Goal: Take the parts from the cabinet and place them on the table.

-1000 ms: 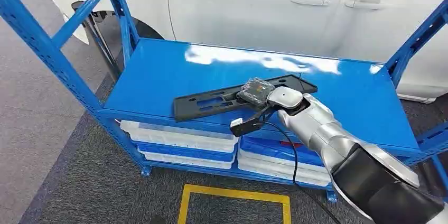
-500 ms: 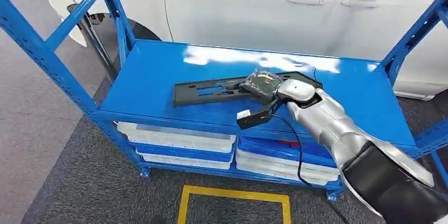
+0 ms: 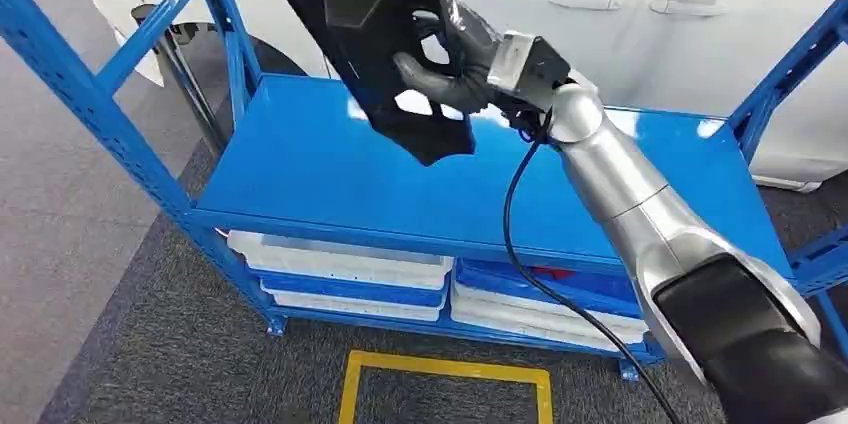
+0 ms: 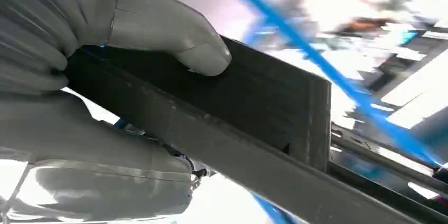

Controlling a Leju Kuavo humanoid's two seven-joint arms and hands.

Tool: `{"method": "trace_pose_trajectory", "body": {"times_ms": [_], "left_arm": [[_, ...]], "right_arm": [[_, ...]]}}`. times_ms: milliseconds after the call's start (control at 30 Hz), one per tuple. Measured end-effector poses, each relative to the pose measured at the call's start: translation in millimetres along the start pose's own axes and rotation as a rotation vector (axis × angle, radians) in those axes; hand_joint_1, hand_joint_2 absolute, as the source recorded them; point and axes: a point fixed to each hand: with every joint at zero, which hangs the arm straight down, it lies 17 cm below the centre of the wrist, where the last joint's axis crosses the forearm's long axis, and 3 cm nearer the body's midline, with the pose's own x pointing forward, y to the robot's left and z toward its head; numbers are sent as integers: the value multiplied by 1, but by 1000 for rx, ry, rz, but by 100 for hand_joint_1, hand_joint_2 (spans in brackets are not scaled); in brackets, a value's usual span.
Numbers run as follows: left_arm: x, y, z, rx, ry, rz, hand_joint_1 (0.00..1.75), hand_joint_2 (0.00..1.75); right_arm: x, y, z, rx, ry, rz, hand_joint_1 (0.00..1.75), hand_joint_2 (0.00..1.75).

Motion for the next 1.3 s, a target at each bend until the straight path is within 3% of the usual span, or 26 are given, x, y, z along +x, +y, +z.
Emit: {"method": "trace_pose_trajectory", "body": {"times_ms": [167, 367, 500, 667, 867, 1300], "left_arm": [[-1, 2, 0, 9, 7, 0, 0, 175], [-2, 3, -1, 10, 9, 0, 0, 175], [-3, 7, -1, 31, 21, 18, 0, 175], [-19, 20, -1, 103, 90, 28, 0, 175], [-26, 26, -1, 137, 115, 30, 0, 175], [-11, 17, -2, 82, 44, 110, 0, 175]], "right_arm": [[15, 6, 8, -15, -52, -99, 175, 175], [1, 1, 38, -4, 8, -77, 175, 175], [3, 0, 59, 34, 24, -203, 175, 175], [3, 33, 78, 41, 25, -381, 175, 175], [5, 80, 90, 48, 21, -485, 175, 175], [30, 122, 112, 44, -24, -513, 175, 175]]}}
